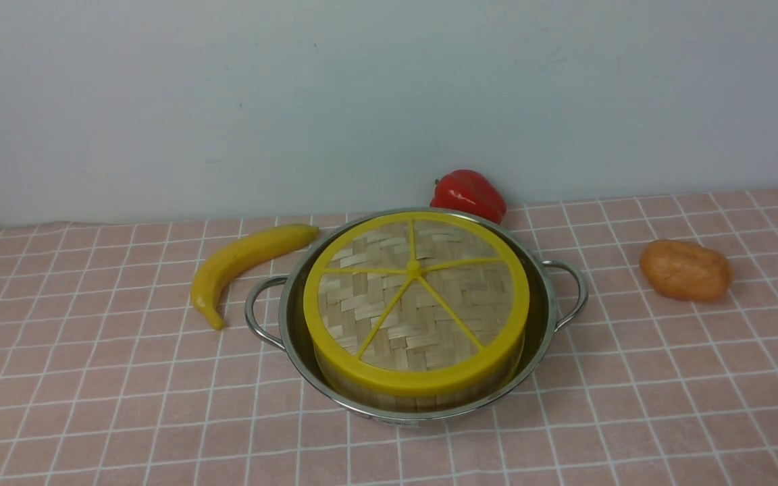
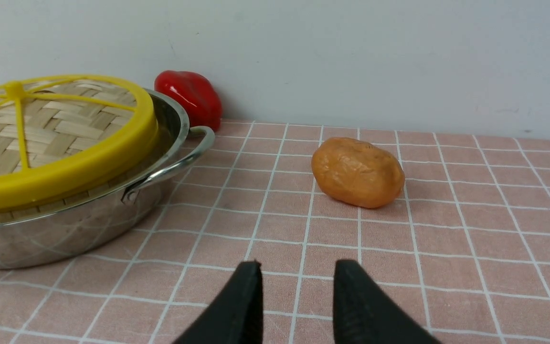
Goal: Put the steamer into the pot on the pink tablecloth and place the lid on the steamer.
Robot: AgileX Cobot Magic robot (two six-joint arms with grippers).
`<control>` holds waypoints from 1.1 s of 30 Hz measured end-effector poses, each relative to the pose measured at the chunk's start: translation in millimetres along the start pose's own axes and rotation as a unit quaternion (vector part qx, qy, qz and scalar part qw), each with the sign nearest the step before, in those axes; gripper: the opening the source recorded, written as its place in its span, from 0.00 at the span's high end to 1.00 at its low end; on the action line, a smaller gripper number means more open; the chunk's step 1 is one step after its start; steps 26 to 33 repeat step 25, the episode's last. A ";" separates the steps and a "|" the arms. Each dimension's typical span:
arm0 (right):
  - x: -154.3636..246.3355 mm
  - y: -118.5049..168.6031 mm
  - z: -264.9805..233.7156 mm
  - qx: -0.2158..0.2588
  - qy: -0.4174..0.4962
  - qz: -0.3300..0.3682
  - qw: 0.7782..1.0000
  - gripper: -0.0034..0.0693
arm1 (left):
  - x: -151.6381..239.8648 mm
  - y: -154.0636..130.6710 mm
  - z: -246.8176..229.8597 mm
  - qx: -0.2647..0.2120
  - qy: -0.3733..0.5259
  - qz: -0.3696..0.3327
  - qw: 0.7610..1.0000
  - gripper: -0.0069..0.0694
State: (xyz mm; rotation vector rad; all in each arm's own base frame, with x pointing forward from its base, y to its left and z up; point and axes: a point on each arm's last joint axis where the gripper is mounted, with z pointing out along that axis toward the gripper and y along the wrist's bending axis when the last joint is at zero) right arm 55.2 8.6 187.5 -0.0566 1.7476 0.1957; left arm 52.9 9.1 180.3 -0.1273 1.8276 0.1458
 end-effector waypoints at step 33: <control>0.0 0.0 0.0 0.000 0.000 0.013 1.000 0.62 | 0.0 0.0 0.0 0.000 0.000 0.000 1.000 0.59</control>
